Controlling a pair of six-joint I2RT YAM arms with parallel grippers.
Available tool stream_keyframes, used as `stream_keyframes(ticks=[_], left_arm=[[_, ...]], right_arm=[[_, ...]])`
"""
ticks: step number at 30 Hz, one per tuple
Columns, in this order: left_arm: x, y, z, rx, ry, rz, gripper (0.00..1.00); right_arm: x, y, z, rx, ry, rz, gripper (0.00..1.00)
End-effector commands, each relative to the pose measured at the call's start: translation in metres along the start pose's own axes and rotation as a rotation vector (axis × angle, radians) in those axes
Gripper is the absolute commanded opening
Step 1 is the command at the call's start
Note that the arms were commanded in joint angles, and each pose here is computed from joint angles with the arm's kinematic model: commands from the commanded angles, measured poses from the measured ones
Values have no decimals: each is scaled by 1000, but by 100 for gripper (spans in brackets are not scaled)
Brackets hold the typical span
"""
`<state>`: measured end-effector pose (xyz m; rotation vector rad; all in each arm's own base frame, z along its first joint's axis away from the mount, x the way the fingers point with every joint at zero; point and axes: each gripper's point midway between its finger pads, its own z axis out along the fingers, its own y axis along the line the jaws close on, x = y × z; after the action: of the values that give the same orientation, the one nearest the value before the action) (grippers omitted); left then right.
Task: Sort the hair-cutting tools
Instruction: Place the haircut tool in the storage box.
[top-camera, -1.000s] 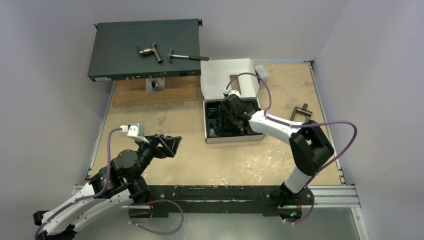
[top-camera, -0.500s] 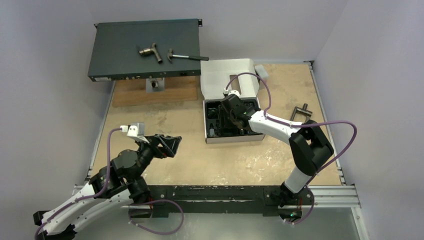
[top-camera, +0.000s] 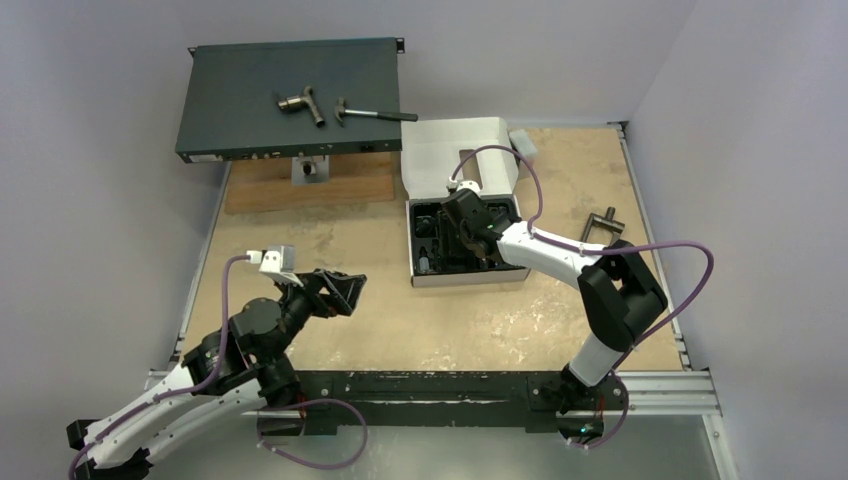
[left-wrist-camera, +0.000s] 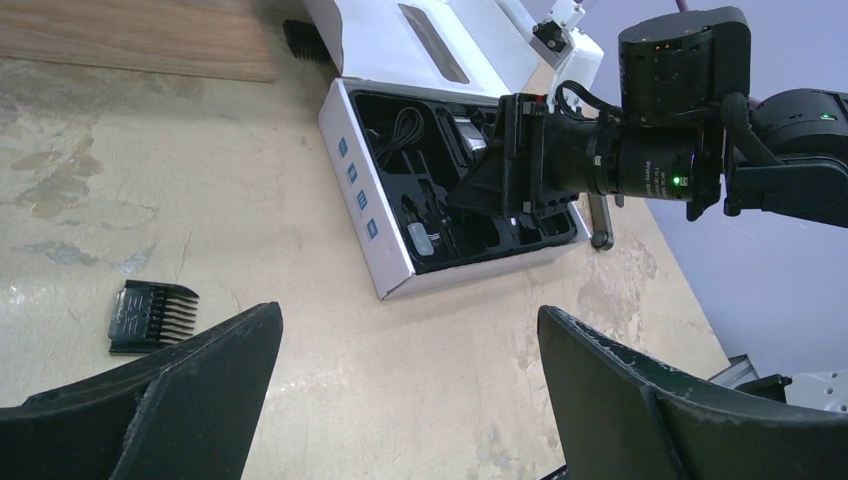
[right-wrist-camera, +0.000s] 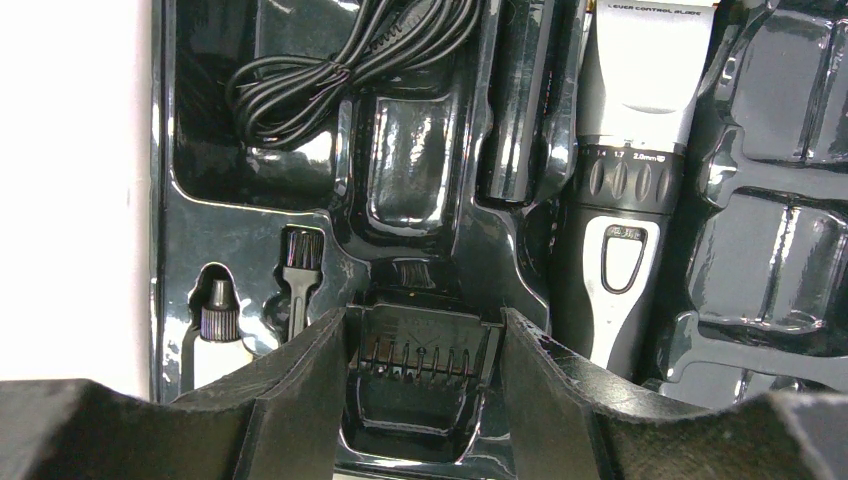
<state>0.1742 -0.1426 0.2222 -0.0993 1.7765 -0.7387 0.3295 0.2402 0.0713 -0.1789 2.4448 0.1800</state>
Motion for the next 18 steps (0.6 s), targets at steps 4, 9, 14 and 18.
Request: stream_keyframes(ticks=[4,9,14,18], left_arm=[[-4,-9,1,31,-14,-31,100],[-3,-9,1,33,-9,-30,100],[-1,-9,2,32,-6,-31,100],[-1,-9,2,33,-5,-30,100]], right_arm=[[7,-4,-2,2,20,-10,39],[9,-2,-3,-10,26,-1,45],[10,-1,-3,-14,29,3,52],[8,-1,-4,-16,27,5,56]])
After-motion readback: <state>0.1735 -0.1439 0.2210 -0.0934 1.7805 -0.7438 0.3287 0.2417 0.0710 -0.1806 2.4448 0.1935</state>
